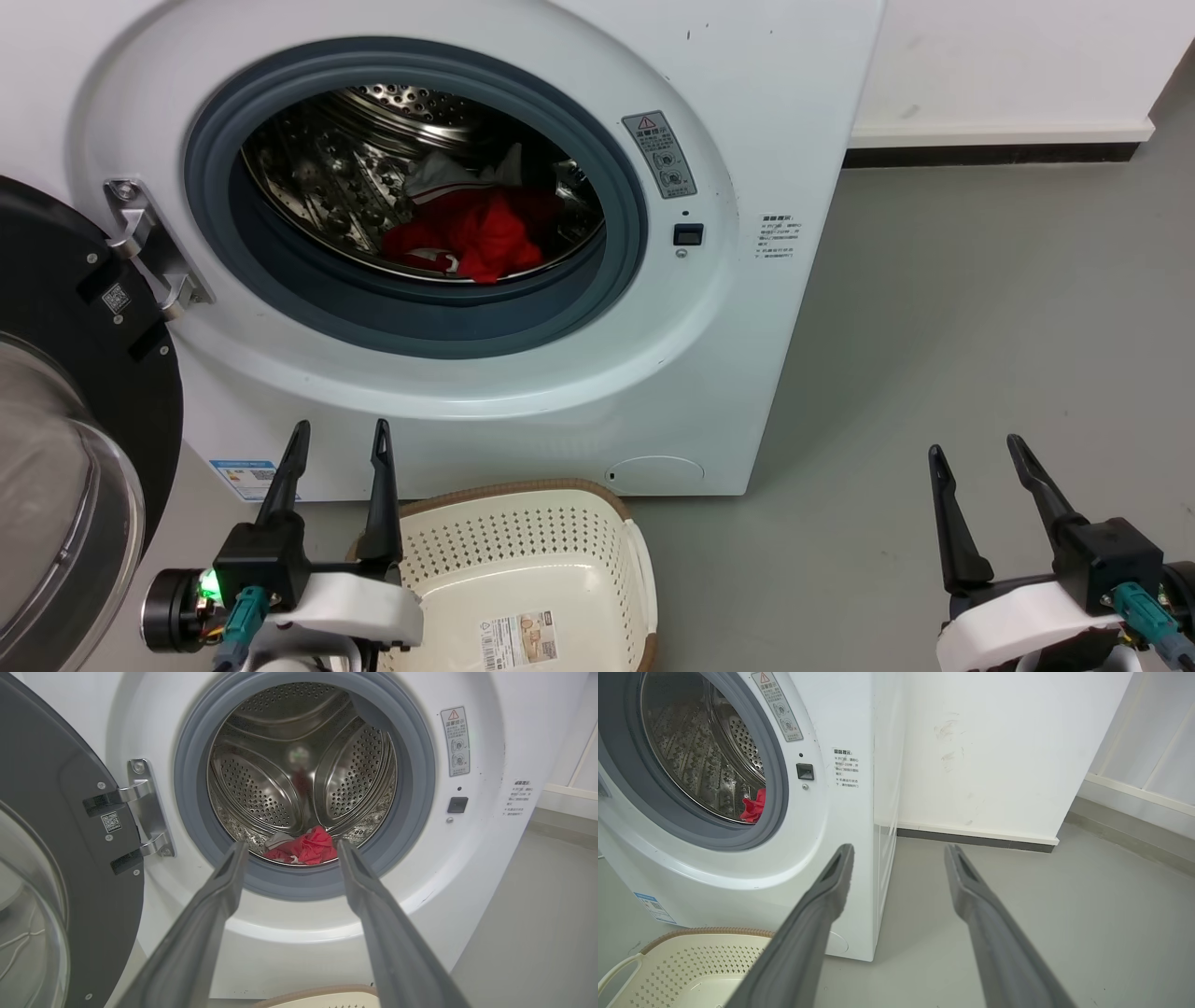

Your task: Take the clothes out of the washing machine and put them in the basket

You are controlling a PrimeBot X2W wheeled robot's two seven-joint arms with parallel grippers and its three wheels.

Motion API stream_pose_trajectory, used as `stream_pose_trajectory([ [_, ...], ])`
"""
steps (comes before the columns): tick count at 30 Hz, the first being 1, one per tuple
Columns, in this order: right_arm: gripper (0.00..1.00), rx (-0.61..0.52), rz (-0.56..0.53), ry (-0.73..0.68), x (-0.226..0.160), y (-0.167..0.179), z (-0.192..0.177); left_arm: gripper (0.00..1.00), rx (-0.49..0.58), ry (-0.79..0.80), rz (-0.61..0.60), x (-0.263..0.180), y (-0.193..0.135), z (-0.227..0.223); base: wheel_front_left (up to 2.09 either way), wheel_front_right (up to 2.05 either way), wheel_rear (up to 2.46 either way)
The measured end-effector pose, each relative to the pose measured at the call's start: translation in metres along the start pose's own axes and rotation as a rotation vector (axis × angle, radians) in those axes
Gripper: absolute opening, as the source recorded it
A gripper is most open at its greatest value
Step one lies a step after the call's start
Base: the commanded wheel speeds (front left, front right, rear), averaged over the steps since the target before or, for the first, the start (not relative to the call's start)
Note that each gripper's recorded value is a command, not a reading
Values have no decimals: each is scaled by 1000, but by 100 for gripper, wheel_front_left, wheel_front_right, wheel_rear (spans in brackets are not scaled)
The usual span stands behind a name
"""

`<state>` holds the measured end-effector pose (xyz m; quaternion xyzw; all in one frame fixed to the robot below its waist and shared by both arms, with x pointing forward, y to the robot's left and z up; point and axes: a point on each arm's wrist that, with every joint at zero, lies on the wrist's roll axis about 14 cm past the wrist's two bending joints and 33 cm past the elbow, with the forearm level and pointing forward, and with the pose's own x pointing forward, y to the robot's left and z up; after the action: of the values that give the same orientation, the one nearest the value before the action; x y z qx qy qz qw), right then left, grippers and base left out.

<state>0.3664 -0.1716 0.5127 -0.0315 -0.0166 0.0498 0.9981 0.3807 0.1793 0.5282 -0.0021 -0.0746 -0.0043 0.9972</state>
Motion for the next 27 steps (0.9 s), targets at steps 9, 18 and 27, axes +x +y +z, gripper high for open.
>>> stream_pose_trajectory([
  [9,100,13,3,0,8,1,-1,100,-4,-2,-13,29,-7,-3,0,0,0],
  [18,100,14,-15,25,24,-7,-13,100,15,74,-44,92,-10,-34,0,0,0],
  [27,100,33,-49,72,40,-20,-41,100,63,215,-68,166,-9,-81,0,0,0],
])
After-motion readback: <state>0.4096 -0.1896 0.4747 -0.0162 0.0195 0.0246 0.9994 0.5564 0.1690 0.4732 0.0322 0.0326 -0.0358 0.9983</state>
